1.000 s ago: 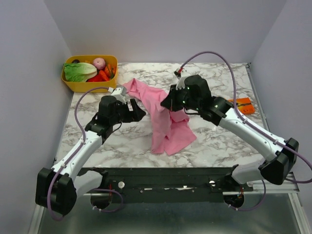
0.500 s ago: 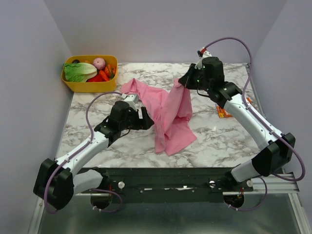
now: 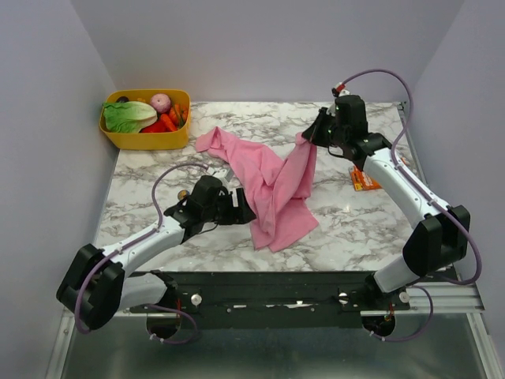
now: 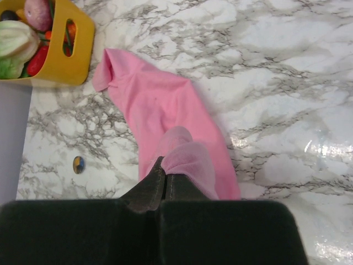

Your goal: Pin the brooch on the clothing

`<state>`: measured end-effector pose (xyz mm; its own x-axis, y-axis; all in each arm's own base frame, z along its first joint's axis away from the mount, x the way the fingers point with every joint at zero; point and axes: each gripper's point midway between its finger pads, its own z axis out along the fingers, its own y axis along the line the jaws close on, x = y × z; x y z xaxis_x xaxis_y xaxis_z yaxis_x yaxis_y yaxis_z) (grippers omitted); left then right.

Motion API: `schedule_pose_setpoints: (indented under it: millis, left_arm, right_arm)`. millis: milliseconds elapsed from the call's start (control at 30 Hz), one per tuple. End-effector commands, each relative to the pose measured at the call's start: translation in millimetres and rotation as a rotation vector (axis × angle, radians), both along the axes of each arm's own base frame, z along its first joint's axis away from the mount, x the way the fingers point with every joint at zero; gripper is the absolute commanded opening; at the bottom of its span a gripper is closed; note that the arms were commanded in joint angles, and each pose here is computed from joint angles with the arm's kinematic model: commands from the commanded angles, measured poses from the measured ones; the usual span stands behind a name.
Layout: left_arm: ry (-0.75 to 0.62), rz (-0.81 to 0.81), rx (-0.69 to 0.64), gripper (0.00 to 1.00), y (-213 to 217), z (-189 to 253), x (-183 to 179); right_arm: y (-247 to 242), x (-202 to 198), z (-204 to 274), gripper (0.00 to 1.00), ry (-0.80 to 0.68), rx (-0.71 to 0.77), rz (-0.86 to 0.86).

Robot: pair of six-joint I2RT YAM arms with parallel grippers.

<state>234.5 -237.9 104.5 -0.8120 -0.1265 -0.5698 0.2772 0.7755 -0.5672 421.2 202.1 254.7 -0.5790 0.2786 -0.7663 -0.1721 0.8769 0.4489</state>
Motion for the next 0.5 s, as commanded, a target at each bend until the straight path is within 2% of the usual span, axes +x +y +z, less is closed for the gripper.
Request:
schedule_pose_setpoints:
  millis: [0, 33, 167, 333, 467]
  left_arm:
    - [0.206, 0.011, -0.138, 0.81, -14.3, -14.1, -28.1]
    - [0.238, 0.013, -0.154, 0.77, -14.9, -20.2, -33.5]
    - [0.339, 0.027, -0.143, 0.72, -12.9, -30.6, -47.8]
    - [0.408, 0.025, -0.085, 0.7, -9.2, -42.1, -57.5]
    - [0.473, 0.017, -0.104, 0.7, -17.9, -48.2, -69.0]
  right_arm:
    - [-6.4, 2.2, -7.4, 0.0, 0.01, 0.019, 0.008]
    - [-7.1, 1.1, -6.4, 0.0, 0.009, 0.023, 0.01]
    - [-7.7, -3.6, -7.9, 0.0, 0.009, 0.022, 0.023]
    - [-10.0, -9.4, -11.9, 0.0, 0.012, 0.019, 0.026]
    - [-16.0, -6.4, -17.2, 0.01, 0.015, 0.003, 0.007]
